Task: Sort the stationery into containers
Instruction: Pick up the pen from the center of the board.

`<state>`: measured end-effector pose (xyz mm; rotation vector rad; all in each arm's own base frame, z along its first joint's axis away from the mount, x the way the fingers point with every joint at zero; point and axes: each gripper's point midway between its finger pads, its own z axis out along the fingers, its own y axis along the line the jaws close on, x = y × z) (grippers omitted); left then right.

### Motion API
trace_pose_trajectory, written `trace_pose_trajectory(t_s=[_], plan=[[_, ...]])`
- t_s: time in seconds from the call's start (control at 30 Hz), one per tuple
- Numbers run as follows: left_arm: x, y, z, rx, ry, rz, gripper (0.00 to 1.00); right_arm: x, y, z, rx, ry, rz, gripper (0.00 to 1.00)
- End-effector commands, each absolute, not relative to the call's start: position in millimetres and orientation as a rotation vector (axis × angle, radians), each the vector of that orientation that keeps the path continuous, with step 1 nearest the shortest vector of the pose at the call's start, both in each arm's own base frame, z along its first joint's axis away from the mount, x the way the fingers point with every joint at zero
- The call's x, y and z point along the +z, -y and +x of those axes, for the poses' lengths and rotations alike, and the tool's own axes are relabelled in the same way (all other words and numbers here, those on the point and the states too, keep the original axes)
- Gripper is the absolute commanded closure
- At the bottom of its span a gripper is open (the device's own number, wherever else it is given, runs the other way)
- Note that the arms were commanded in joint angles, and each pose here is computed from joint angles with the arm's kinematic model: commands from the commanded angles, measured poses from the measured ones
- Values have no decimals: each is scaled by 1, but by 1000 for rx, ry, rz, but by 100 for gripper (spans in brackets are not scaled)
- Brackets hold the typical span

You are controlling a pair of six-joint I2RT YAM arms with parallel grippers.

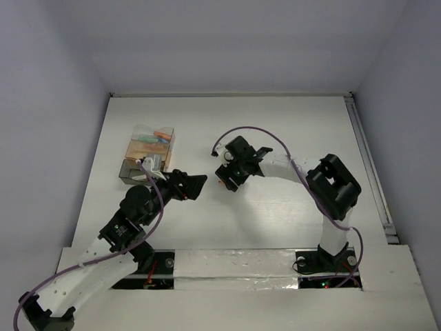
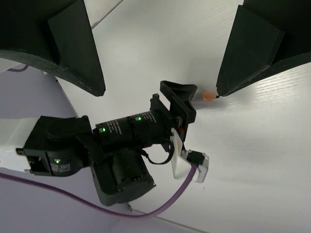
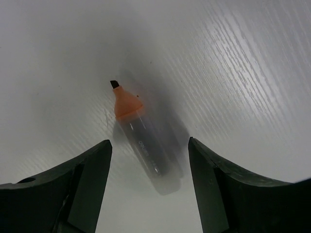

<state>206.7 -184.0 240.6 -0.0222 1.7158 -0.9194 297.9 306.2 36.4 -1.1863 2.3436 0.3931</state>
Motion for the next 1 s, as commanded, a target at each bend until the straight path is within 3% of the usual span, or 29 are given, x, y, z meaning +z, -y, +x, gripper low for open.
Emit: trace_pose_trajectory(t_s=[0.0,0.1,0.2,0.23,0.33,0.37,0.47,0.67,0.97], plan=[[240,188,205,-978,-1680,-39,1,39,-315,310,407,-2324,-1214,31],[221,189,204,-983,-1712,-48,1,35,-317,313,400,-2323,-1215,32],[206,192,204,-985,-1747,-48,10,32,-321,317,401,-2321,-1218,37],[204,193,203,-989,-1755,-46,19,30,-321,317,400,-2334,-1218,41],[194,194,202,-989,-1775,-45,31,29,-323,321,394,-2326,-1208,64],[192,195,202,-994,-1778,-44,32,30,-323,322,390,-2328,-1188,79],[183,197,202,-1002,-1799,-47,34,41,-329,334,390,-2294,-1099,90],[166,201,207,-985,-1833,-51,52,92,-350,359,498,-2201,-731,96],[150,212,223,-957,-1872,-64,60,161,-366,338,930,-2054,-263,97]])
